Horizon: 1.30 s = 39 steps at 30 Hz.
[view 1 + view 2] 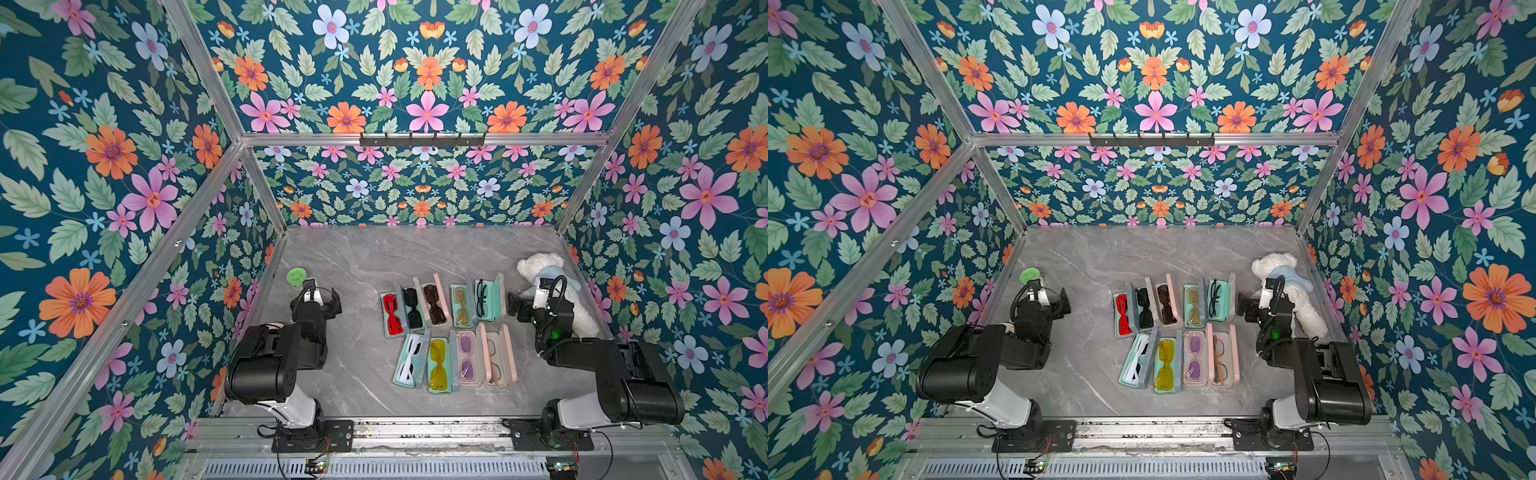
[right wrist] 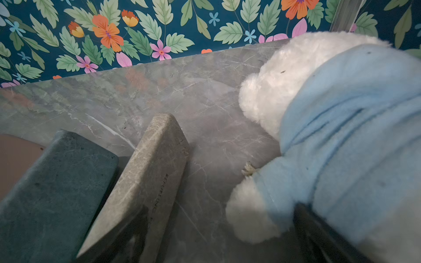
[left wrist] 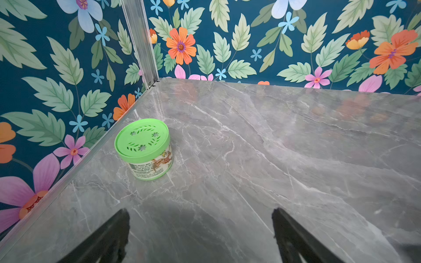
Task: Close the glasses case
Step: Move the glasses case to the center of the board.
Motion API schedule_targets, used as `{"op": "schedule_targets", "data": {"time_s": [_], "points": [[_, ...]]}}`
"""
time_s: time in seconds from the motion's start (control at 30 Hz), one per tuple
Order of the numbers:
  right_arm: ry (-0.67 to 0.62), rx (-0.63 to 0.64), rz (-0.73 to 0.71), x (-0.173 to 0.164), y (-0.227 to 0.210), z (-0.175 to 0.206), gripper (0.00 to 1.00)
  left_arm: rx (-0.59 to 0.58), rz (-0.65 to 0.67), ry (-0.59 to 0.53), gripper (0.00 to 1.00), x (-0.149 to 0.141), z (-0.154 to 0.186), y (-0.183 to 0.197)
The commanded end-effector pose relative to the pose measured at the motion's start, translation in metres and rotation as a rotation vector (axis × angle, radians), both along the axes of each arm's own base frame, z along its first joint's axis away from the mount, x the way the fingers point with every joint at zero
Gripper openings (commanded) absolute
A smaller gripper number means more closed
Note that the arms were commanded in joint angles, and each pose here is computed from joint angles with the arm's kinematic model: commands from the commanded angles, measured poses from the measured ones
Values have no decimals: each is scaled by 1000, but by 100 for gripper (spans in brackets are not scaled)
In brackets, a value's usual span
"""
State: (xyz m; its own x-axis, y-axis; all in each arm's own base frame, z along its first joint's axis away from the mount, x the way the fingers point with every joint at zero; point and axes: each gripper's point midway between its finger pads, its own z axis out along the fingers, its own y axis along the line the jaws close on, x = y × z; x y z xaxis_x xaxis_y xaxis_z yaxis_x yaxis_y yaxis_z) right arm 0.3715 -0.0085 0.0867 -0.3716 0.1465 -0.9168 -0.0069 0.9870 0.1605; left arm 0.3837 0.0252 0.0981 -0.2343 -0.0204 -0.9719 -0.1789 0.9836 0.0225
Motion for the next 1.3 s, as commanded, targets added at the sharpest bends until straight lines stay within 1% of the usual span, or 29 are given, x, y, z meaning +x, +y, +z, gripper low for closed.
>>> {"op": "schedule_targets", "data": {"time_s": [0.0, 0.73, 0.8, 0.83, 0.87, 0.9, 0.93, 0.97, 1.0, 1.1, 1.17, 1.27], "points": [[-50, -10, 10, 5, 1, 12, 100, 6, 8, -50, 99, 3, 13, 2], [-46, -12, 7, 5, 1, 11, 100, 8, 8, -51, 99, 3, 13, 2], [-74, -42, -5, 3, 4, 19, 100, 31, -31, -62, 99, 7, 20, -6], [-91, -99, -44, 0, 4, 31, 100, 52, -25, -43, 99, 7, 22, -9], [-78, -135, -55, -2, 8, 41, 100, 63, -8, -38, 99, 6, 29, -8], [-74, -159, -55, -5, 11, 55, 100, 76, 7, -40, 99, 4, 39, -9], [-108, -158, -68, -9, 13, 74, 100, 82, 36, -57, 99, 2, 53, -9], [-117, -146, -77, -14, 14, 85, 100, 48, 57, -64, 99, 0, 64, -8], [-143, -123, -96, -22, 13, 103, 100, -10, 51, -60, 99, -1, 77, -12], [-183, -25, -135, -43, 12, 135, 100, -170, 48, -77, 100, -8, 114, -19], [-178, 33, -127, -55, 17, 146, 100, -264, -7, -77, 99, -15, 131, -32], [-149, 92, -65, -73, 34, 159, 100, -390, -105, -23, 99, -31, 143, -57]]}}
